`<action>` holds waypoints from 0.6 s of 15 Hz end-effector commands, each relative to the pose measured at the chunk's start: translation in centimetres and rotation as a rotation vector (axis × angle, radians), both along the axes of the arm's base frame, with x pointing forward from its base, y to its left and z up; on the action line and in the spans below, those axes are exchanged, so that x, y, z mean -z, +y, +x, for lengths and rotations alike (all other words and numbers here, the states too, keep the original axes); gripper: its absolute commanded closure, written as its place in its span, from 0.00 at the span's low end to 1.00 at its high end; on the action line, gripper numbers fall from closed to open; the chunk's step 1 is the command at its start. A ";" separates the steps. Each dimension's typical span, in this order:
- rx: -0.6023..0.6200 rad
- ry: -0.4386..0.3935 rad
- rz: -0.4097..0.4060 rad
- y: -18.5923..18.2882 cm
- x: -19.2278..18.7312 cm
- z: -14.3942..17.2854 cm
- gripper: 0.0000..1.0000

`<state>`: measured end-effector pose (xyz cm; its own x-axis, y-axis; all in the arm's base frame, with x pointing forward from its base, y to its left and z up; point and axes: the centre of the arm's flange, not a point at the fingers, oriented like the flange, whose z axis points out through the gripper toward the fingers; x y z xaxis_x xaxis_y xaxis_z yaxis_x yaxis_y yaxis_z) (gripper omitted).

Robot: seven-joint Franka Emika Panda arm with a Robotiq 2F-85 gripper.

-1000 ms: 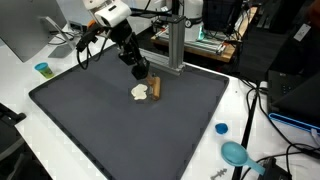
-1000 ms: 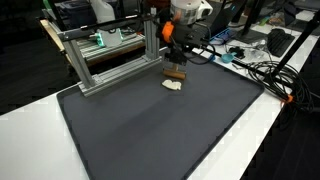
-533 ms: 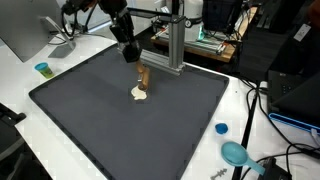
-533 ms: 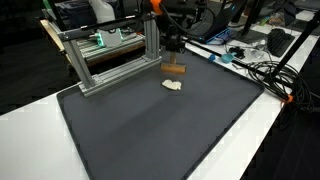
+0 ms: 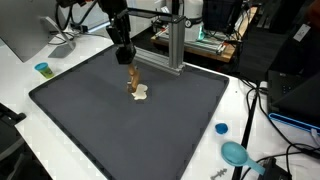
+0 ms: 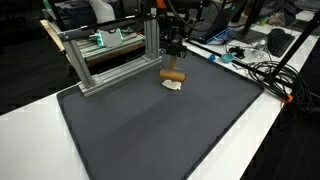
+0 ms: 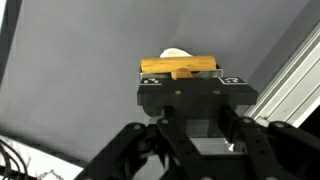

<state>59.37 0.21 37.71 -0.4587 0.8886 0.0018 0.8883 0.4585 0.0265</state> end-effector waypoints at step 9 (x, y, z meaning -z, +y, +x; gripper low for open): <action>-0.005 0.018 -0.047 2.4 5.1 1.3 0.78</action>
